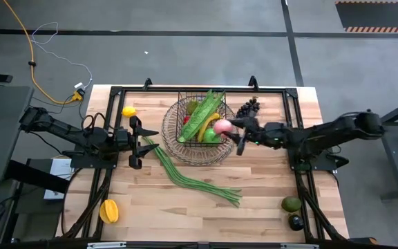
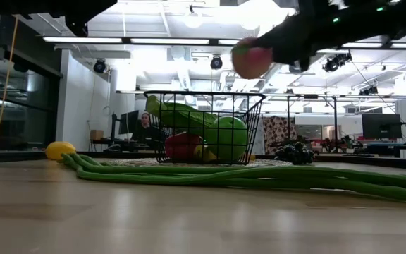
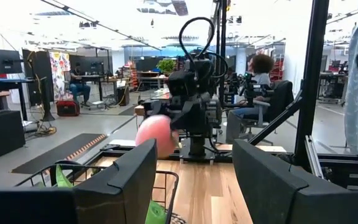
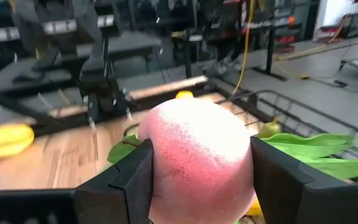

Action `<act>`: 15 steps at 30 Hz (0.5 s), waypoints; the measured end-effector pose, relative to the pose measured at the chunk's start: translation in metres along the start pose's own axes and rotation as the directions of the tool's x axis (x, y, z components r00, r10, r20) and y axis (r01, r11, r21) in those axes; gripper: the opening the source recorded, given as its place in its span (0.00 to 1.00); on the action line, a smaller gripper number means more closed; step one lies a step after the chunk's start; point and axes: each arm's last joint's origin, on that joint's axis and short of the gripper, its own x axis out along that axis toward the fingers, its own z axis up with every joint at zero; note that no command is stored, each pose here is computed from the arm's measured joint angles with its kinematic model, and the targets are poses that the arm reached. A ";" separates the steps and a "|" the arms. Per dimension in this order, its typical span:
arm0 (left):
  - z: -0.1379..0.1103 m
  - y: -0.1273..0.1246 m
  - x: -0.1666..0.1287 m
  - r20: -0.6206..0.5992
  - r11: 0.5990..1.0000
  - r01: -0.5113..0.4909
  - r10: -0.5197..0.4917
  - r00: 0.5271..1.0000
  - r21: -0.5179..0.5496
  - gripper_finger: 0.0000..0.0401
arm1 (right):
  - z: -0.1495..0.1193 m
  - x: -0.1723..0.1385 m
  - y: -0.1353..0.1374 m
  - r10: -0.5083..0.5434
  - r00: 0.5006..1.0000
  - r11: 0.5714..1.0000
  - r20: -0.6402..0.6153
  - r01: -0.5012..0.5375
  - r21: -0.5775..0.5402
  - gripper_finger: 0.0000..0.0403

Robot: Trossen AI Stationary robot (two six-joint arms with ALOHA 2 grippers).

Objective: Build produce basket
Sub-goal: Put the pink peach into the black mesh basket

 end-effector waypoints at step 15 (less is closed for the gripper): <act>-0.001 0.000 0.000 -0.008 1.000 -0.001 0.001 1.000 0.003 0.50 | 0.008 0.065 -0.005 -0.149 0.932 0.963 -0.331 0.060 -0.263 0.59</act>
